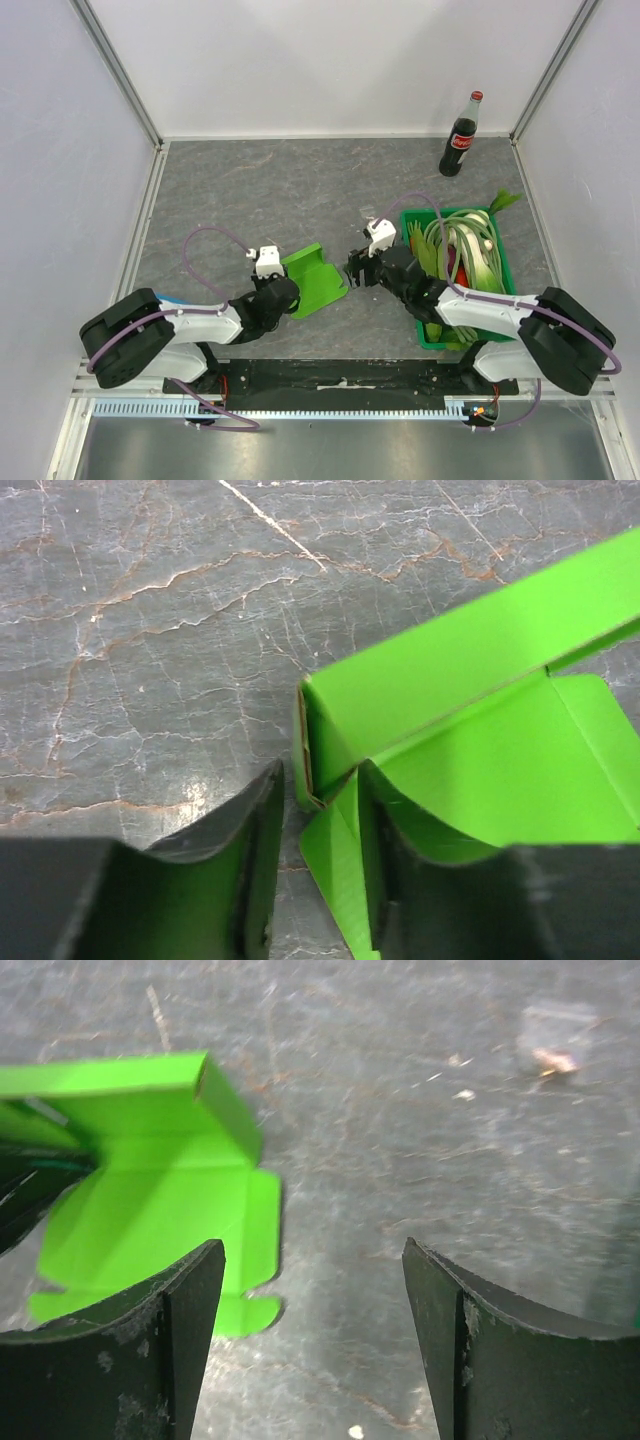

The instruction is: Fold the paper box

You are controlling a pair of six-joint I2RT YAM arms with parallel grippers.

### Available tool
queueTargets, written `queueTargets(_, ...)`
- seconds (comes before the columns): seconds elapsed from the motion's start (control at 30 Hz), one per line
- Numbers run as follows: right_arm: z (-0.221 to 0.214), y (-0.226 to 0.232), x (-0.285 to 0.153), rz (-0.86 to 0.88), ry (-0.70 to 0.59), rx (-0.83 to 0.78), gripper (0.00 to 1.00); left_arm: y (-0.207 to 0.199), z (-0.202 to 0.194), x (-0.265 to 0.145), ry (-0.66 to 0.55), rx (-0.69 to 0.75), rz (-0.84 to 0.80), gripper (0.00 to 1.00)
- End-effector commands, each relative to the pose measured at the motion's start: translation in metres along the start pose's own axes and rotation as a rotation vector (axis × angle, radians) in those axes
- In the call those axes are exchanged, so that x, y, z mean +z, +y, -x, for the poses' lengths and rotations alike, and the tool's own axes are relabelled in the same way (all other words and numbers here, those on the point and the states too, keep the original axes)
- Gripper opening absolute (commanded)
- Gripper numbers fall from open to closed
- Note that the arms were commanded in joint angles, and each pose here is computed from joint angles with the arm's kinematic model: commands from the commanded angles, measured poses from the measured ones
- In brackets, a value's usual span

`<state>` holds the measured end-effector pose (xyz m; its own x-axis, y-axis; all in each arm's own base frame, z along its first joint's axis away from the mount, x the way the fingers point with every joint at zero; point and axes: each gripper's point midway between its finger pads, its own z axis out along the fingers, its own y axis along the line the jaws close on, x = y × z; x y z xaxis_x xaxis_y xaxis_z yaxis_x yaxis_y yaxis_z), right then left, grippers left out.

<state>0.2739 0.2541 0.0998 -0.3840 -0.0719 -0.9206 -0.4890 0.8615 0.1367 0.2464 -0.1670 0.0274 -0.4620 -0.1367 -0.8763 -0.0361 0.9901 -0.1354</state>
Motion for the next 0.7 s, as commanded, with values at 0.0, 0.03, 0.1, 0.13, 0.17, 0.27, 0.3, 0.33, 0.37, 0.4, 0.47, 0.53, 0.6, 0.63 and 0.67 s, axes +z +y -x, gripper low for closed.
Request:
queueTargets(0.0, -0.013, 0.029, 0.001, 0.151, 0.094, 0.049, 0.79, -0.005, 0.016, 0.000, -0.062, 0.002, -0.017, 0.54)
queueTargets(0.03, -0.015, 0.028, 0.003, 0.140, 0.114, 0.051, 0.80, -0.009, 0.018, -0.003, -0.058, -0.011, -0.046, 0.61)
queueTargets(0.1, -0.015, 0.027, 0.005, 0.121, 0.158, 0.058, 0.79, -0.010, 0.015, -0.008, -0.030, -0.017, -0.070, 0.89)
queueTargets(0.13, -0.017, 0.026, 0.007, 0.112, 0.182, 0.065, 0.80, -0.019, 0.014, -0.012, -0.006, -0.024, -0.119, 0.93)
queueTargets(0.17, -0.007, 0.028, 0.010, 0.106, 0.183, 0.073, 0.80, -0.019, 0.012, -0.018, 0.022, -0.028, -0.135, 0.95)
queueTargets(0.27, -0.018, 0.026, 0.007, 0.079, 0.284, 0.088, 0.80, -0.033, 0.019, -0.036, 0.085, -0.076, -0.215, 0.95)
queueTargets(0.3, -0.019, 0.026, 0.004, 0.083, 0.296, 0.098, 0.80, -0.030, 0.015, -0.042, 0.132, -0.081, -0.208, 0.96)
queueTargets(0.33, -0.019, 0.027, 0.003, 0.089, 0.300, 0.127, 0.80, -0.024, 0.013, -0.046, 0.157, -0.081, -0.188, 0.96)
queueTargets(0.37, -0.021, 0.029, 0.000, 0.100, 0.306, 0.143, 0.80, -0.022, 0.016, -0.051, 0.162, -0.098, -0.184, 0.96)
queueTargets(0.4, -0.018, 0.032, -0.002, 0.118, 0.303, 0.155, 0.80, -0.014, 0.018, -0.057, 0.170, -0.112, -0.160, 0.97)
queueTargets(0.47, -0.023, 0.038, -0.006, 0.154, 0.312, 0.169, 0.80, -0.009, 0.021, -0.060, 0.157, -0.116, -0.159, 0.93)
queueTargets(0.53, -0.013, 0.045, -0.004, 0.200, 0.261, 0.161, 0.81, 0.000, 0.019, -0.059, 0.136, -0.120, -0.141, 0.84)
queueTargets(0.6, -0.002, 0.048, 0.005, 0.236, 0.208, 0.090, 0.81, 0.007, 0.012, -0.055, 0.128, -0.135, -0.117, 0.69)
queueTargets(0.63, 0.001, 0.047, 0.011, 0.231, 0.192, 0.058, 0.81, 0.004, 0.014, -0.053, 0.115, -0.152, -0.121, 0.67)
queueTargets(0.67, 0.010, 0.047, 0.018, 0.224, 0.166, 0.035, 0.79, 0.006, 0.010, -0.051, 0.116, -0.156, -0.113, 0.65)
